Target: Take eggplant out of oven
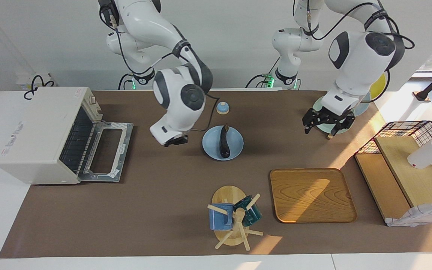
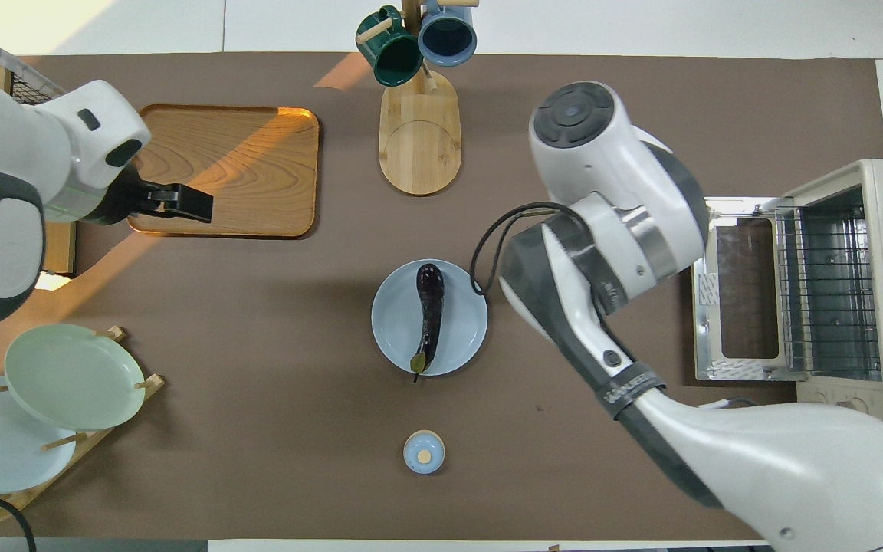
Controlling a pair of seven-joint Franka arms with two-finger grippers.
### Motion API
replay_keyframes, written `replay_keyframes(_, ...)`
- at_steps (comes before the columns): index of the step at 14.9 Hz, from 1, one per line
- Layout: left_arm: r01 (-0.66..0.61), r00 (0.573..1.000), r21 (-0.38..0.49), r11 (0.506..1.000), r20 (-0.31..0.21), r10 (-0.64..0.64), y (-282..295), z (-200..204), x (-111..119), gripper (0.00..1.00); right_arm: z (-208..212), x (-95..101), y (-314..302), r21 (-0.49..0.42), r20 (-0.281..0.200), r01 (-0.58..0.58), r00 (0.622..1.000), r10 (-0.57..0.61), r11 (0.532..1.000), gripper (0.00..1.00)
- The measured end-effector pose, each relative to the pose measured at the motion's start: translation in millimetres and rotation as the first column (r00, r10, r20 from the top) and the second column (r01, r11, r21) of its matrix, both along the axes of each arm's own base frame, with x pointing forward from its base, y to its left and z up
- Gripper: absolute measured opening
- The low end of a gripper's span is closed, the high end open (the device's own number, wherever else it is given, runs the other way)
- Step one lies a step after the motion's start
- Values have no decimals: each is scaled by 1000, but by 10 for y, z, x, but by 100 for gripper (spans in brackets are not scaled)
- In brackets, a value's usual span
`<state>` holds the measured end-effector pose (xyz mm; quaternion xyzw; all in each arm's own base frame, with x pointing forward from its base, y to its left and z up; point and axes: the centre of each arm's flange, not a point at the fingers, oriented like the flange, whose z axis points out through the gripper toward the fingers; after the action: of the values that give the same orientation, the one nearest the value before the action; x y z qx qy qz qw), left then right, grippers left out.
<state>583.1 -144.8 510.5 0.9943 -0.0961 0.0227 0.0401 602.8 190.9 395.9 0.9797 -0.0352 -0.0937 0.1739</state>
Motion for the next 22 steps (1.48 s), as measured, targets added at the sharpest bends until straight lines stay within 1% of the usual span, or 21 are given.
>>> replay_keyframes(3, 38, 999, -50, 998, -19, -39, -457, -243, -6, 100, -329, -12, -693, 37, 19, 34, 999, -35, 999, 1)
replay_keyframes(6, 87, 996, -64, 994, -24, -89, -1078, -472, -130, 100, -672, -89, -1018, 61, 29, 50, 998, -52, 997, 1)
replay_keyframes(9, 149, 989, -68, 987, -16, -150, -1652, -706, -379, 100, -850, -149, -1160, 76, 37, 53, 998, -56, 996, 1)
replay_keyframes(11, 169, 985, -73, 983, -1, -170, -2001, -980, -601, 100, -929, -209, -1219, 81, 35, 50, 998, -53, 995, 1)
replay_keyframes(12, 181, 983, -74, 981, -1, -182, -2194, -1165, -744, 100, -968, -242, -1242, 86, 41, 49, 998, -53, 995, 1)
replay_keyframes(14, 206, 978, -65, 976, -23, -208, -2494, -1511, -988, 100, -1035, -310, -1296, 91, 41, 49, 998, -53, 995, 1)
replay_keyframes(16, 230, 971, -56, 972, -47, -233, -2671, -1735, -1128, 100, -1050, -348, -1331, 73, 29, -2, 1000, 0, 997, 1)
replay_keyframes(19, 233, 970, -49, 971, -61, -236, -2737, -1887, -1187, 100, -1021, -366, -1268, 8, 11, -96, 995, 96, 995, 1)
replay_keyframes(20, 226, 972, -50, 973, -57, -229, -2724, -1916, -1186, 100, -967, -355, -1242, -6, -5, -114, 993, 114, 993, 1)
replay_keyframes(22, 219, 974, -52, 974, -45, -221, -2697, -1991, -1205, 100, -745, -307, -1226, -17, -52, -151, 987, 150, 988, 1)
